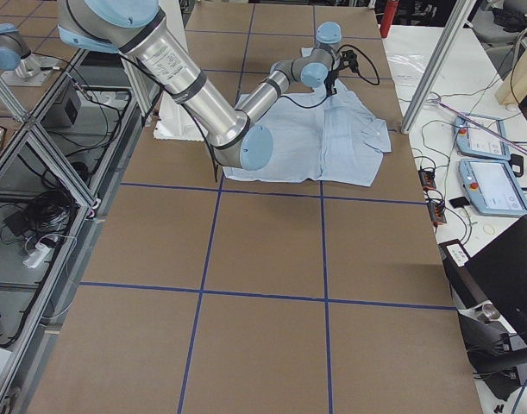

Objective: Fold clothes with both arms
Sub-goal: 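Lift the sleeve and fold it across the shirt front with the right gripper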

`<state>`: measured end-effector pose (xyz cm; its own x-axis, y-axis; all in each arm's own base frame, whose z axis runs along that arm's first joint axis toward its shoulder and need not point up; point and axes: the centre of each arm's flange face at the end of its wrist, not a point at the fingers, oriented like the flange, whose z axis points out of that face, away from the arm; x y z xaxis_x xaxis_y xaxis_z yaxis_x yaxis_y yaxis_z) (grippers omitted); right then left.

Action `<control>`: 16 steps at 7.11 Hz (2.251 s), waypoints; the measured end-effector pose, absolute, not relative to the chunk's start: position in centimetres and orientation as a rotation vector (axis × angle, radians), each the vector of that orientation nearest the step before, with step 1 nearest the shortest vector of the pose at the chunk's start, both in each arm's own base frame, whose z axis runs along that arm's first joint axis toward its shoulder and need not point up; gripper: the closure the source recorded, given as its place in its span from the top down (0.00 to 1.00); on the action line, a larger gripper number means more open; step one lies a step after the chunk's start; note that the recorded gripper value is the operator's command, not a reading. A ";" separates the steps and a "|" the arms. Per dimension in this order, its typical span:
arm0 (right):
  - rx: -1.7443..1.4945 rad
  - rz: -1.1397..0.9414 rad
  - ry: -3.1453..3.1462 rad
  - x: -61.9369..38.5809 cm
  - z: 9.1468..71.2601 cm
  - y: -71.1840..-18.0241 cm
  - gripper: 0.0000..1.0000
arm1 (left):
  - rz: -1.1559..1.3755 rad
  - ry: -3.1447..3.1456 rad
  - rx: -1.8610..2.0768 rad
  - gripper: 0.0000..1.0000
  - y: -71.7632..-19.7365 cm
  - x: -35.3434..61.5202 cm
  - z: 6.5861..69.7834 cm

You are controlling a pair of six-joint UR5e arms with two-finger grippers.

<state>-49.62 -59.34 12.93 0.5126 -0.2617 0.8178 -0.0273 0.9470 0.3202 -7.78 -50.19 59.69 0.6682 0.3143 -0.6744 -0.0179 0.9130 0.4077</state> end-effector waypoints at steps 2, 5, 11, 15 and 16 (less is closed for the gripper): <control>0.276 -0.149 -0.967 -56.0 12.2 -61.3 0.91 | 0.192 0.823 0.386 1.00 -50.2 -7.8 59.8; 0.399 -0.138 -0.926 -63.1 11.1 -61.1 0.99 | 0.192 0.824 0.386 1.00 -50.3 -7.7 59.8; 0.286 -0.002 -0.860 -63.5 8.5 -58.0 1.00 | 0.015 0.839 0.409 0.99 -52.0 -3.3 61.7; 0.137 0.009 -0.732 -53.1 14.8 -59.9 1.00 | -0.256 0.827 0.404 0.95 -51.7 7.7 61.0; 0.134 -0.039 -0.715 -48.3 17.9 -59.6 1.00 | -0.336 0.834 0.383 0.93 -51.3 10.9 60.9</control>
<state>-48.29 -59.58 17.93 0.7550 -0.0815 0.6506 -0.0100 0.9907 0.1356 10.86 -51.34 60.94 0.6271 -0.1379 -0.7666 0.4323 0.8803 0.1953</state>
